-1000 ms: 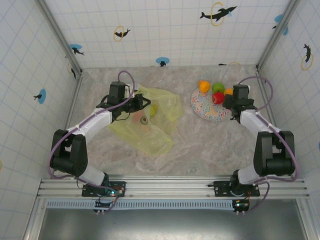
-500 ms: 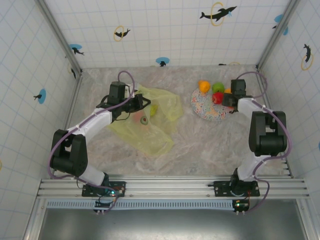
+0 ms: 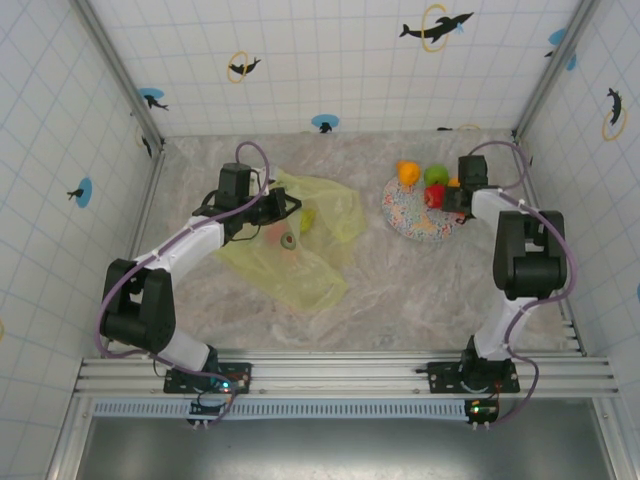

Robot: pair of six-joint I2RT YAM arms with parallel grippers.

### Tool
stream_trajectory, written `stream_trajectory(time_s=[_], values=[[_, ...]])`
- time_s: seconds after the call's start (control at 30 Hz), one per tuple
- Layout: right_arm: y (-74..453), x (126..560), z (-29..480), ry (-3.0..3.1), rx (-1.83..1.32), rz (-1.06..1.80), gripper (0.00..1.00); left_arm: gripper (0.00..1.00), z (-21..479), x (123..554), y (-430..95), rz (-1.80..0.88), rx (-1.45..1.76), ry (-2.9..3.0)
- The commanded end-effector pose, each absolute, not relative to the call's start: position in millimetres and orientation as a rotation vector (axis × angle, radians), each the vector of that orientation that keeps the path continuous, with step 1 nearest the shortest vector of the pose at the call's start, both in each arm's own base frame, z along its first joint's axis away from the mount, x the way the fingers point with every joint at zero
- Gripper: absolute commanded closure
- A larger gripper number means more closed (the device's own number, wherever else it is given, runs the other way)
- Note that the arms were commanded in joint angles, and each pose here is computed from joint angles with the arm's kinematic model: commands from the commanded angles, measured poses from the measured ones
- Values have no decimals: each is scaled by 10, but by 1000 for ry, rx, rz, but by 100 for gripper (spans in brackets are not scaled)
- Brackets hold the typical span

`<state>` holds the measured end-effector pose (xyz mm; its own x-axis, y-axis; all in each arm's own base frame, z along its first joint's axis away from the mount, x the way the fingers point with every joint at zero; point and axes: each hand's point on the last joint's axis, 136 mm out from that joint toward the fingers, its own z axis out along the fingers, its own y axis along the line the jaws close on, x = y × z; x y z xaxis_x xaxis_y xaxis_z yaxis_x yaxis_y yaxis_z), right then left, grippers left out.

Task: Place the fruits into the plastic bag

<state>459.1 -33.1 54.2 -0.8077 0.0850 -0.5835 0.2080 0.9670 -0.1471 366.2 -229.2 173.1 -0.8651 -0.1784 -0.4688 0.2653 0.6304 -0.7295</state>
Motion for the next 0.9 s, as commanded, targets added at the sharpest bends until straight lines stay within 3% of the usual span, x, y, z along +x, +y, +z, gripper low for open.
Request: stream_trajectory(time_s=[0.0, 0.47, 0.7, 0.87], values=[[-317, 4667, 540, 2524, 185, -267, 20, 100, 1860, 3629, -2335, -1184, 99, 2314], [-311, 4597, 662, 2512, 177, -262, 34, 100, 1860, 3628, -2331, -1182, 96, 2317], [-277, 4453, 1071, 2409, 200, -224, 39, 100, 1863, 3627, -2335, -1184, 97, 2316], [149, 4327, 1483, 2286, 62, -51, 41, 100, 1858, 3624, -2335, -1186, 96, 2318]])
